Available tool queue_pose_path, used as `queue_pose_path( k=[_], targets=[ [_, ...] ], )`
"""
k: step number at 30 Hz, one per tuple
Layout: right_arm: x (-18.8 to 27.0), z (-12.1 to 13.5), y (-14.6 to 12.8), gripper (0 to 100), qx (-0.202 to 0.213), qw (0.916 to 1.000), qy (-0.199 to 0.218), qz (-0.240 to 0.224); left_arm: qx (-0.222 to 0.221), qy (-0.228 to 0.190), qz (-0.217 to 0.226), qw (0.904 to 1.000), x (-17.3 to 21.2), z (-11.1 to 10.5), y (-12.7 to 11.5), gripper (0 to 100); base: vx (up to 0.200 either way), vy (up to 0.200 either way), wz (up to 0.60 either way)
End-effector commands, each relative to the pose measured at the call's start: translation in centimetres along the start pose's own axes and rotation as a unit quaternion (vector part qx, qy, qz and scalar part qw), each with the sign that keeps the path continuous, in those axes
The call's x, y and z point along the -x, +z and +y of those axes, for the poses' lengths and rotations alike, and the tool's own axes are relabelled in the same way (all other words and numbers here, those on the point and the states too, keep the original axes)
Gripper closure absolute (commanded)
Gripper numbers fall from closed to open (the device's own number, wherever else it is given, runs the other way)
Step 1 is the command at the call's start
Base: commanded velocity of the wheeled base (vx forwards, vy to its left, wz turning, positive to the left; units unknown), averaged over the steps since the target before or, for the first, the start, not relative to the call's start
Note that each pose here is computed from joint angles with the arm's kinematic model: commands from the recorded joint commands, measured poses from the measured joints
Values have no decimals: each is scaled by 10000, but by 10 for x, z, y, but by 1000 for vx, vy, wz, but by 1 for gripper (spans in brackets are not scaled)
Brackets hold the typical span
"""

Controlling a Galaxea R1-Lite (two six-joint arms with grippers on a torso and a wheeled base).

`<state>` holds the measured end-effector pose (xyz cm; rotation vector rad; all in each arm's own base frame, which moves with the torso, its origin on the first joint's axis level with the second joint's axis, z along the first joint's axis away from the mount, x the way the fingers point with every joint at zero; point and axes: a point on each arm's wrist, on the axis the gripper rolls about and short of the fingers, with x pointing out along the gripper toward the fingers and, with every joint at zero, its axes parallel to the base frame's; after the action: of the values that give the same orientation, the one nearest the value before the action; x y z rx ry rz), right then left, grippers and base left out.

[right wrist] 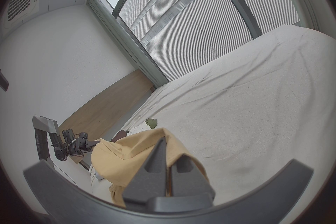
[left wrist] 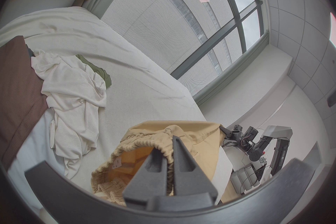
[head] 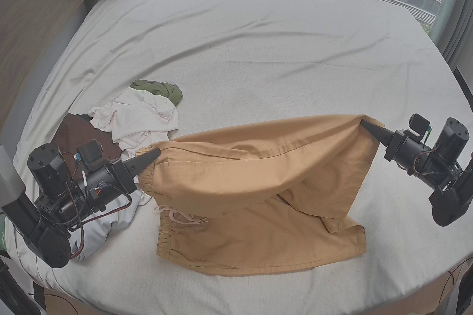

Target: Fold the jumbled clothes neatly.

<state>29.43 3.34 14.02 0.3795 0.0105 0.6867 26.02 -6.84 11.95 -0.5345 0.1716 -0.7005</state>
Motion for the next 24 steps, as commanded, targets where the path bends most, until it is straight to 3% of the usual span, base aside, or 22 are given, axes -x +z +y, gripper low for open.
queue_pose_path(
  k=[1, 24],
  targets=[
    [2, -3, 3, 100, 29, 10000, -40, -51, -10, -12, -18, 10000, 0, 0, 0, 100, 0, 0, 0],
    [18, -2, 24, 100, 66, 9996, 246, -135, -131, 85, -337, 9993, -1, 6, 16, 100, 0, 0, 0]
  ],
)
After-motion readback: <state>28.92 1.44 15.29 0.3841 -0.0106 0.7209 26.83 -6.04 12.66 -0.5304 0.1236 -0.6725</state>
